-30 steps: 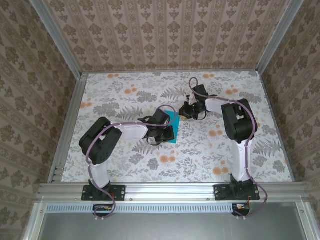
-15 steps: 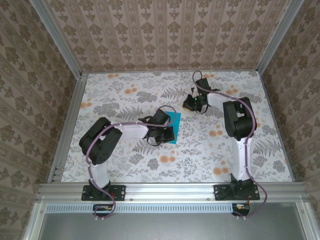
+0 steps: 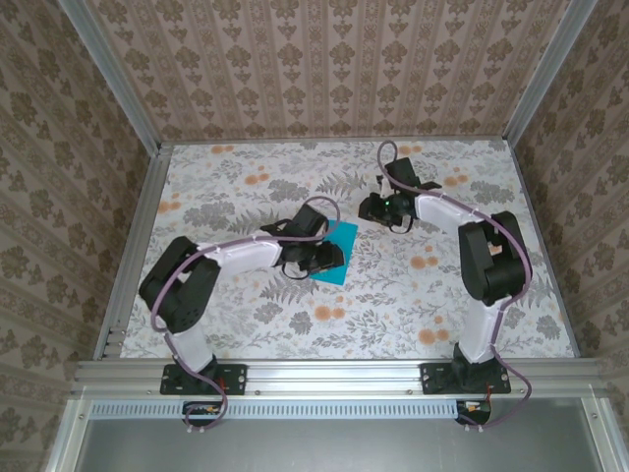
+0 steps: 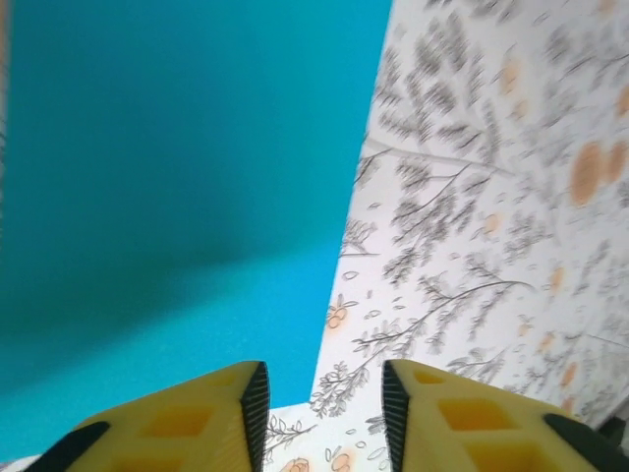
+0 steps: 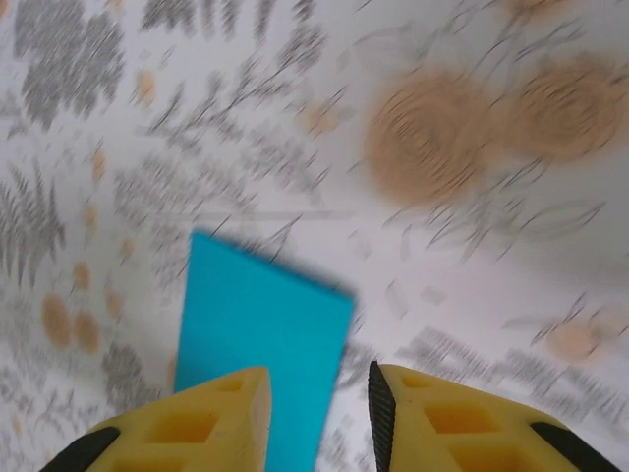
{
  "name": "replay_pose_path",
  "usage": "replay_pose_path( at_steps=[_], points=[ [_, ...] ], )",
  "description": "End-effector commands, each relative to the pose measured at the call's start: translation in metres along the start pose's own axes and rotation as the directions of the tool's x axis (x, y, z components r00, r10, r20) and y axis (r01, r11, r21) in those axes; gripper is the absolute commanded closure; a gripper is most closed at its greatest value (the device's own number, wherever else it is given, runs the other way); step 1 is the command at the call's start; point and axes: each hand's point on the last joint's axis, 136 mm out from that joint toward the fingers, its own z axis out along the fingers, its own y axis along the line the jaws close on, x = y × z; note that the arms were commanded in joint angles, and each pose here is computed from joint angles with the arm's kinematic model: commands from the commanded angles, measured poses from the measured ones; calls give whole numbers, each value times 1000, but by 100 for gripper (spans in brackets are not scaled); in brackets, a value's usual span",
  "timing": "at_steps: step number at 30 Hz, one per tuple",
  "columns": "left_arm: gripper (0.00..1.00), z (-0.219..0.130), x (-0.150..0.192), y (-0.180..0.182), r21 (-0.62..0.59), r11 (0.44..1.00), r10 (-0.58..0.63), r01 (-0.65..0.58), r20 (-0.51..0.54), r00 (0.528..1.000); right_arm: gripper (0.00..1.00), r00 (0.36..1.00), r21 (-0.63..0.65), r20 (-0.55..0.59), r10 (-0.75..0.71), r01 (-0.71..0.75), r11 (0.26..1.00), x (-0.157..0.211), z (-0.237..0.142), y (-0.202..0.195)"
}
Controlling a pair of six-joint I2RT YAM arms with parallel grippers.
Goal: Fold a paper plane with a square sheet of paper (pick it up from the middle)
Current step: First fold in half a square sheet of paper at the center of the table.
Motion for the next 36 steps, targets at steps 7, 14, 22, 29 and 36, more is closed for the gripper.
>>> replay_pose_path(
  at_steps=[7, 14, 22, 29, 36],
  points=[
    [48, -35, 6, 61, -79, 990, -109, 113, 54, 993, 62, 990, 133, -95, -102, 114, 985, 46, 27, 12],
    [43, -32, 15, 69, -77, 989, -127, 129, 22, 992, 60, 988, 163, -105, -117, 133, 978, 35, 50, 11],
    [42, -24, 14, 63, -45, 991, -129, 129, -8, 992, 60, 983, 207, -136, -120, 147, 967, 37, 66, -2],
    [41, -17, 15, 53, 5, 991, -136, 136, -43, 990, 60, 984, 218, -163, -77, 113, 969, 46, 73, -11],
    [41, -11, 14, 49, 16, 990, -136, 137, -66, 989, 61, 982, 221, -178, -60, 99, 970, 52, 77, -15]
  ],
)
